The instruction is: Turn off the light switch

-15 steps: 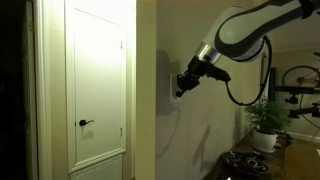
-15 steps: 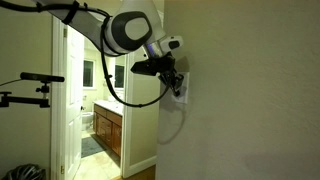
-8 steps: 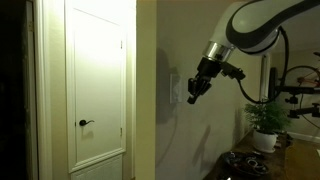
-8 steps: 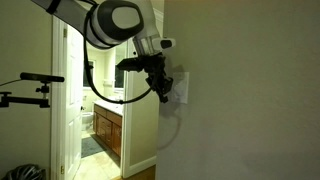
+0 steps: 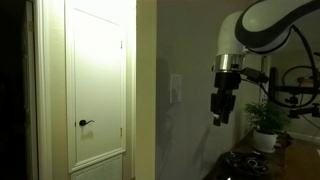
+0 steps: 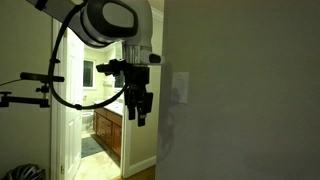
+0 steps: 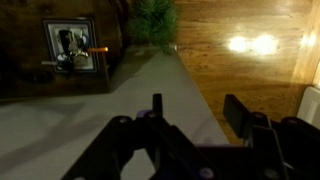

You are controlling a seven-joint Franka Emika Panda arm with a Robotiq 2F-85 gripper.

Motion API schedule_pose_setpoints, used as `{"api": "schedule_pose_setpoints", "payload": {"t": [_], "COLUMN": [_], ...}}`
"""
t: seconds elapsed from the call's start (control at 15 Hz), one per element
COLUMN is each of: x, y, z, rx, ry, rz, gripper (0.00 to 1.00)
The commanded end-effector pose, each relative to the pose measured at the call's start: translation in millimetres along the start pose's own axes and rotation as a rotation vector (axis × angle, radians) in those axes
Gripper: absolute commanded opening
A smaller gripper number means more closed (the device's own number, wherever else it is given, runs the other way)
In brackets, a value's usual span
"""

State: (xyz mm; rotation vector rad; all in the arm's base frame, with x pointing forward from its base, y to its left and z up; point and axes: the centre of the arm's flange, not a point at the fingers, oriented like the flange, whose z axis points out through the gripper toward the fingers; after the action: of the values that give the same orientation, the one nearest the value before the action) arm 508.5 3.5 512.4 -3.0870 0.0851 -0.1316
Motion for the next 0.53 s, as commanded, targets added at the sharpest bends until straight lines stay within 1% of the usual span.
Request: {"api": "schedule_pose_setpoints", "payload": {"t": [0.0,0.13,0.2,0.27,0.33,0.47], "x": [-20.4,-26.0,-12.9,-13.2,-13.0,-12.7], "y": [3.6,2.4,1.2,1.1,1.1,1.1], "z": [8.7,12.1,12.7,13.5,13.9,14.7], "rx": [-0.01,-0.018,-0.007,-0.007,-0.007,-0.007], "ry": [-0.103,-0.143,-0.11,-0.115,-0.115,-0.116], "rz": [0.007,0.006,0.0,0.0,0.0,0.0], "gripper": [0.95,1.0,1.0,0.96,1.0,1.0]}}
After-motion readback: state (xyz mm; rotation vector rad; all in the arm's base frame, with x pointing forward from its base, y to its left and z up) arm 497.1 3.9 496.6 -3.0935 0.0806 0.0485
